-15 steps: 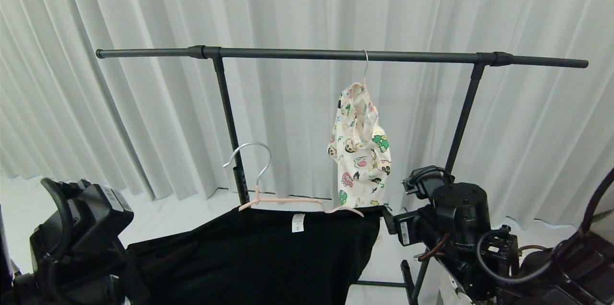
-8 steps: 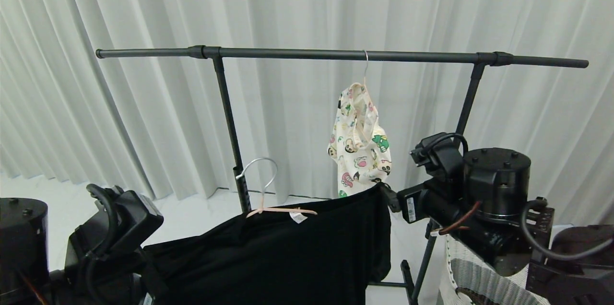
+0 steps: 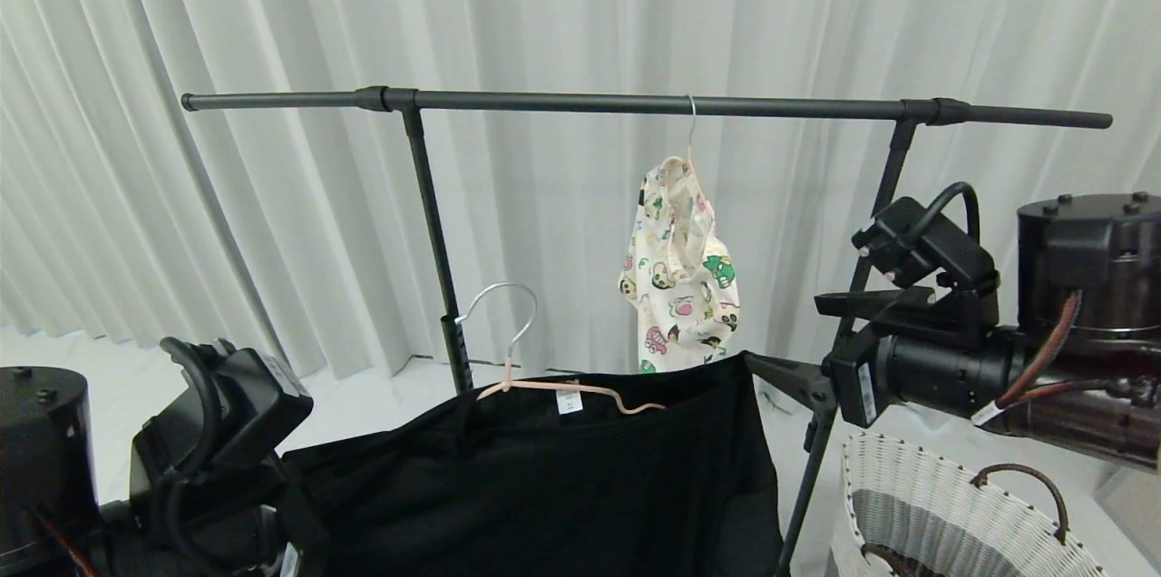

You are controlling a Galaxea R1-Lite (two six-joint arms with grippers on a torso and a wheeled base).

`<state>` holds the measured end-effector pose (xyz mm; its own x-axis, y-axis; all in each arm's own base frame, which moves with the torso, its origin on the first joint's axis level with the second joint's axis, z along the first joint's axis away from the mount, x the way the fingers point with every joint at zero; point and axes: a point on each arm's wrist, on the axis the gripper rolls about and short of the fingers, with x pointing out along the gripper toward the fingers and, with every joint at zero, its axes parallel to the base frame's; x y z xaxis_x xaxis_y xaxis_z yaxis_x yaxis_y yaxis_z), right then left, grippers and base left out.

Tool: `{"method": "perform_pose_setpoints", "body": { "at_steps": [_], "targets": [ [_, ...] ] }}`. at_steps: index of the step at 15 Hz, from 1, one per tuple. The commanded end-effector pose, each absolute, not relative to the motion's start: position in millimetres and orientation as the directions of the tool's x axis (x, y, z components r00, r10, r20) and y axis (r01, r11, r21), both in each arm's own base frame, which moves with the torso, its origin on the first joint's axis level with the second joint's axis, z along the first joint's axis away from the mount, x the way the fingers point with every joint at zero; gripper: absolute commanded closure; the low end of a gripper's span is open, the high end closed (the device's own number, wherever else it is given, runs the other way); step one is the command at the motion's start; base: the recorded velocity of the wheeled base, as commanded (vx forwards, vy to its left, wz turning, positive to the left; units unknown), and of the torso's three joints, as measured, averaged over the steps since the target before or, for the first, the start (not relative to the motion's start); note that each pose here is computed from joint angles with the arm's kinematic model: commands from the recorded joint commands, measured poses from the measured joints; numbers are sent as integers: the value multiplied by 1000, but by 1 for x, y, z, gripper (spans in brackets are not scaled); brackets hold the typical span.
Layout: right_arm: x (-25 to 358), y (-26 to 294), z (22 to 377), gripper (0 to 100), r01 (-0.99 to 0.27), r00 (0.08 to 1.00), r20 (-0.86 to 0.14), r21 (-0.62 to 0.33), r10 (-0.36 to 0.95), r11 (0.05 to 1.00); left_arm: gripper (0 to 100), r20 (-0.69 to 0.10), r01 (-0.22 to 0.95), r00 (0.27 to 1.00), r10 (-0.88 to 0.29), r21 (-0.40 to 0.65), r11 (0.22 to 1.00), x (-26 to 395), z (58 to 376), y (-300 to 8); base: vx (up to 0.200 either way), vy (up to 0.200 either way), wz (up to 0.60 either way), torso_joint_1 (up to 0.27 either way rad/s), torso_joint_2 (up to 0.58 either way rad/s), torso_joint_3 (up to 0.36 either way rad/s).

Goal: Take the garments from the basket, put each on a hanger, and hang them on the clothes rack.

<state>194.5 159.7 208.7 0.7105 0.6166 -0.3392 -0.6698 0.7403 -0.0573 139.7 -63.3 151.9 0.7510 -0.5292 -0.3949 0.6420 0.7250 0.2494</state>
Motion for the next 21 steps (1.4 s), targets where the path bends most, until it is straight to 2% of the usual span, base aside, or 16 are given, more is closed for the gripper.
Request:
{"method": "perform_pose_setpoints", "body": {
  "at_steps": [1,7,9,12,14,17,21],
  "targets": [
    [183,151,236,0,-712,680,-289,-43,674,701,100,-376,662,739,-558,254,705,138,154,-68,0,0,0,0,0,0],
    [160,140,265,0,-862,421,-413,96,808,498,100,-358,667,738,-571,261,698,137,156,-70,0,0,0,0,0,0],
    [160,141,265,0,-867,402,-431,105,808,488,100,-356,667,738,-573,261,697,137,156,-70,0,0,0,0,0,0],
    [165,151,253,0,-923,361,-485,-63,796,381,100,-317,727,686,-655,263,634,123,162,-80,0,0,0,0,0,0],
    [162,167,247,0,-954,298,-513,-124,805,274,100,-316,761,649,-693,261,594,119,163,-87,0,0,0,0,0,0],
    [147,200,244,0,-983,180,-527,-138,831,125,100,-311,787,616,-723,262,558,115,164,-93,0,0,0,0,0,0],
    [148,219,233,0,-988,134,-561,-140,817,66,100,-303,793,608,-734,268,547,113,166,-94,0,0,0,0,0,0]
  ]
}}
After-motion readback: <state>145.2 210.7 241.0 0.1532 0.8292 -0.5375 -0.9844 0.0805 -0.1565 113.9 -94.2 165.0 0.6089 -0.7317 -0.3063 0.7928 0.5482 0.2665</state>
